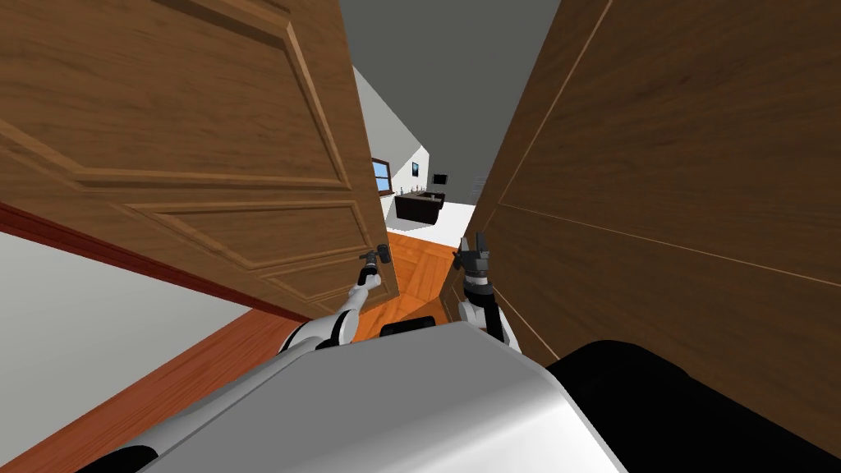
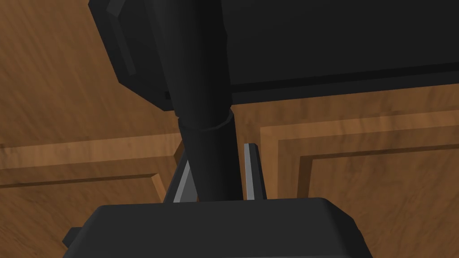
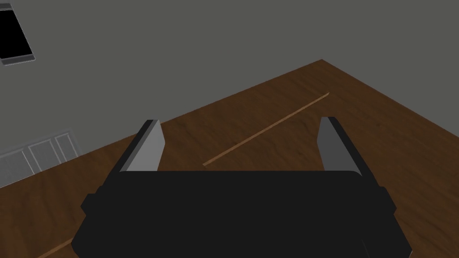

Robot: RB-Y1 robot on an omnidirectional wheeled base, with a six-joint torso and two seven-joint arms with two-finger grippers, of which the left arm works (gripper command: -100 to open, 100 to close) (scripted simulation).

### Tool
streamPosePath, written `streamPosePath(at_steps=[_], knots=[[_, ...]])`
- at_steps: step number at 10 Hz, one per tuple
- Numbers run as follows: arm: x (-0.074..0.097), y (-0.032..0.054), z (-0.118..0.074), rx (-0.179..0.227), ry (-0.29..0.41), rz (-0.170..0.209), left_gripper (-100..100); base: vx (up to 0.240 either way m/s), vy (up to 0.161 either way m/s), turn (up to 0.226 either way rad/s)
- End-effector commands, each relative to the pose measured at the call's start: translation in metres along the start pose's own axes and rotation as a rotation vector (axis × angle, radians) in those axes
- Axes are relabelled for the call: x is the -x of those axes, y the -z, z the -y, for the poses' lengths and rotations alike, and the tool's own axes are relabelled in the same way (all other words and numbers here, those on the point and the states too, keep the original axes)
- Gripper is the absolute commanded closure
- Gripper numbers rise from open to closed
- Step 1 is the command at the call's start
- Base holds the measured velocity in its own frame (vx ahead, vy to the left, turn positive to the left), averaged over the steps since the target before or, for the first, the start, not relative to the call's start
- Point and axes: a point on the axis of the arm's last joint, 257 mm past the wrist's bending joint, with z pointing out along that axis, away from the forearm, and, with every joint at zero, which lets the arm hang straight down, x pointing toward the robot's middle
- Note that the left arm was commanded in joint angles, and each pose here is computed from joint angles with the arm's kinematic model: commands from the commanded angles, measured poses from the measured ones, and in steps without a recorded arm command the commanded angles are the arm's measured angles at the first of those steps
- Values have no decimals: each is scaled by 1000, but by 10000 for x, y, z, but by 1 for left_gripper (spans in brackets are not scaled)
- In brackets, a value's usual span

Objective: Push the door open

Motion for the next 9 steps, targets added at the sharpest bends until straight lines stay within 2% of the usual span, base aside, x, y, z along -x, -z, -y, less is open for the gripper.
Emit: streamPosePath(at_steps=[1, 6, 7, 8, 9], knots=[[105, -37, 89, -20, -1, 32, 100, 110, -19, 24], [-54, 22, 32, -2, 23, 61, 100, 94, -27, 26], [-21, 27, 8, 1, 20, 58, 100, 43, -21, 25], [218, -9, 61, -15, 5, 108, 100, 56, 38, -130], [298, -18, 79, -20, 1, 127, 100, 82, 58, -128]])
